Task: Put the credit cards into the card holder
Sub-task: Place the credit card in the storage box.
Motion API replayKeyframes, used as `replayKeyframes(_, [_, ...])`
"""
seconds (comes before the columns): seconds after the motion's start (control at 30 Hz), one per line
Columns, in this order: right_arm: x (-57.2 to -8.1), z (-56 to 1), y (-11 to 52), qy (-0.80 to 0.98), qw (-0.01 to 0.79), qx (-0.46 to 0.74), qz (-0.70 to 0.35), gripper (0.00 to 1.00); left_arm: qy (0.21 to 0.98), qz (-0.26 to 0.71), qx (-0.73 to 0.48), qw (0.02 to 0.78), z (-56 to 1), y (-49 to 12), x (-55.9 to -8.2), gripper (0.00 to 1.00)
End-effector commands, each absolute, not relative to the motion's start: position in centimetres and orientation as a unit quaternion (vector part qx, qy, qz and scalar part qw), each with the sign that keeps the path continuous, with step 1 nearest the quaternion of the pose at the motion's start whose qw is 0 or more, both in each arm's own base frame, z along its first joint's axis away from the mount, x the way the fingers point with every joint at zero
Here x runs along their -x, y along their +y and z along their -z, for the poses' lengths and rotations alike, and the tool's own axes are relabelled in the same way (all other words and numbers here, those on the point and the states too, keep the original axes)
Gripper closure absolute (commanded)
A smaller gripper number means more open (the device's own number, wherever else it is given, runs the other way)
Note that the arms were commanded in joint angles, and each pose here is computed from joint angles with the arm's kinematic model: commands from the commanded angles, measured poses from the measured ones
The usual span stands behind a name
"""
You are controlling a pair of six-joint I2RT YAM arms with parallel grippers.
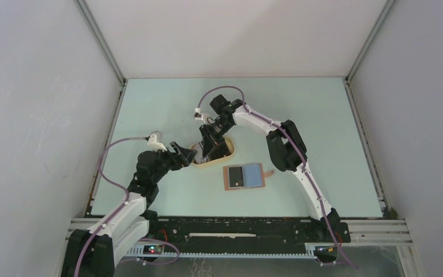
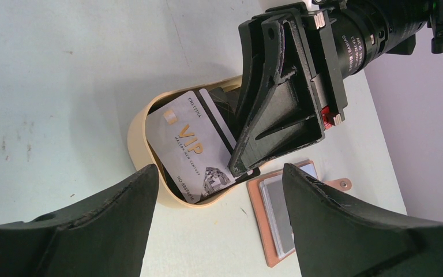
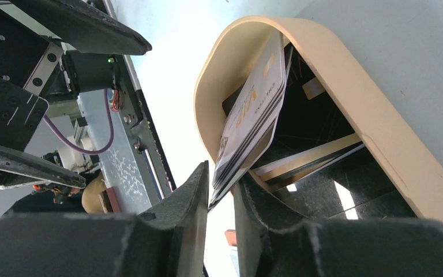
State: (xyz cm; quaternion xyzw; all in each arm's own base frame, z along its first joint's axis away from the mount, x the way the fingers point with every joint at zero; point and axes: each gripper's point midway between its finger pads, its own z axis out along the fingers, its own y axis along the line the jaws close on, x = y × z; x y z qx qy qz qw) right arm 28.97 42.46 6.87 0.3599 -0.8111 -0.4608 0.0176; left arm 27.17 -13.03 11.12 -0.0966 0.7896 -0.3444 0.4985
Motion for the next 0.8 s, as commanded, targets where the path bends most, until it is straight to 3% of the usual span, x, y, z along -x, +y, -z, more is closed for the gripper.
replayKeyframes(0.0, [-29.3, -8.6, 43.0, -0.803, 0.005, -0.36, 0.475, 0.7, 0.777, 0.347, 0.086, 0.518, -12.6, -13.2, -27.8, 0.17])
replayKeyframes(0.77, [-30.3, -8.9, 41.9, -0.806, 0.003, -0.343, 0.482, 0.69, 0.779, 0.346, 0.086, 0.516, -12.5, -13.2, -27.9, 0.18])
